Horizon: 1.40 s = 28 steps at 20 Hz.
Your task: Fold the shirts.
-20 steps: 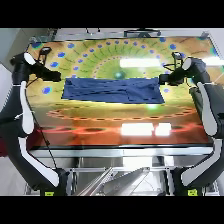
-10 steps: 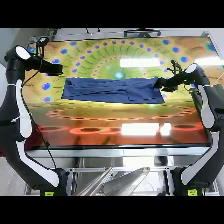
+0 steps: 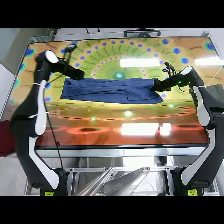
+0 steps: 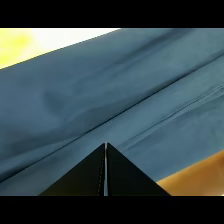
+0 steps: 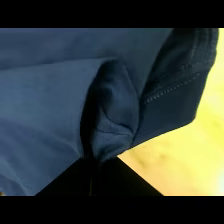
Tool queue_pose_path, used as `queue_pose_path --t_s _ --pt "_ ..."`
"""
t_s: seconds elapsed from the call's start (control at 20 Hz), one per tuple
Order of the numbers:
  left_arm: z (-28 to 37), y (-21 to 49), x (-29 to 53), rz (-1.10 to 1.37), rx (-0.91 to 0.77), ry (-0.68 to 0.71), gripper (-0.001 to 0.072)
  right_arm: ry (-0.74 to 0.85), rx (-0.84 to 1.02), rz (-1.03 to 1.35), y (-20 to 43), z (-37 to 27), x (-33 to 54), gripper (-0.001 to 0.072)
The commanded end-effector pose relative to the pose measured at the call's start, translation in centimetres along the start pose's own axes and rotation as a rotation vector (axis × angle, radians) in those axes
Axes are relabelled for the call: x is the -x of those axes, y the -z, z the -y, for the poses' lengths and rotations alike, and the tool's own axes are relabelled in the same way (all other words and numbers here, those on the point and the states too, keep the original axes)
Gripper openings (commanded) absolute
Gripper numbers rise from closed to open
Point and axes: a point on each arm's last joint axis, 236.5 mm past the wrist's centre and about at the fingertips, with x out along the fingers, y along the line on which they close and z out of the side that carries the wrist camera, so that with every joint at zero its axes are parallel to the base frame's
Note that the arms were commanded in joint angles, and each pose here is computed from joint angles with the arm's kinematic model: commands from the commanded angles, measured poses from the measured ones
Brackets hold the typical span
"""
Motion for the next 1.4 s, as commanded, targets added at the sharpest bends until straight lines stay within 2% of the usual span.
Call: queue_pose_path --t_s 0.0,0.35,0.5,0.65,0.85,1.0,1.15,1.35 --pt "4.2 1.1 -5.3 -0.071 -0.066 0.05 0.0022 -0.05 0.057 0.015 -1.1 -3.2 2.5 0.0014" --pt "13.3 2.6 -12.1 -0.129 -0.162 0.123 0.0022 -0.258 0.239 0.191 -3.4 -18.1 13.1 0.0014" --pt "17.1 2.1 -13.0 -0.097 -0.163 0.189 0.0023 -0.274 0.306 0.211 -2.6 -21.7 14.7 0.0014" --pt "18.1 1.6 -11.8 -0.085 -0.18 0.194 0.0021 -0.28 0.306 0.206 -2.3 -22.6 14.7 0.0014" --pt "16.7 -0.9 -1.7 -0.026 -0.187 0.183 0.0006 -0.289 0.309 0.212 -2.3 -24.2 13.8 0.0014" --pt "12.6 -2.9 9.8 0.104 -0.139 0.119 0.0014 -0.313 0.341 0.317 -3.7 -29.5 11.0 0.0015" --pt "8.1 -3.0 17.8 0.214 -0.05 0.038 0.0016 -0.343 0.387 0.477 -4.8 -37.1 4.3 0.0016" --pt "2.9 -0.7 21.1 0.254 0.058 -0.036 0.002 -0.32 0.323 0.726 -2.8 -43.4 -8.8 0.0015"
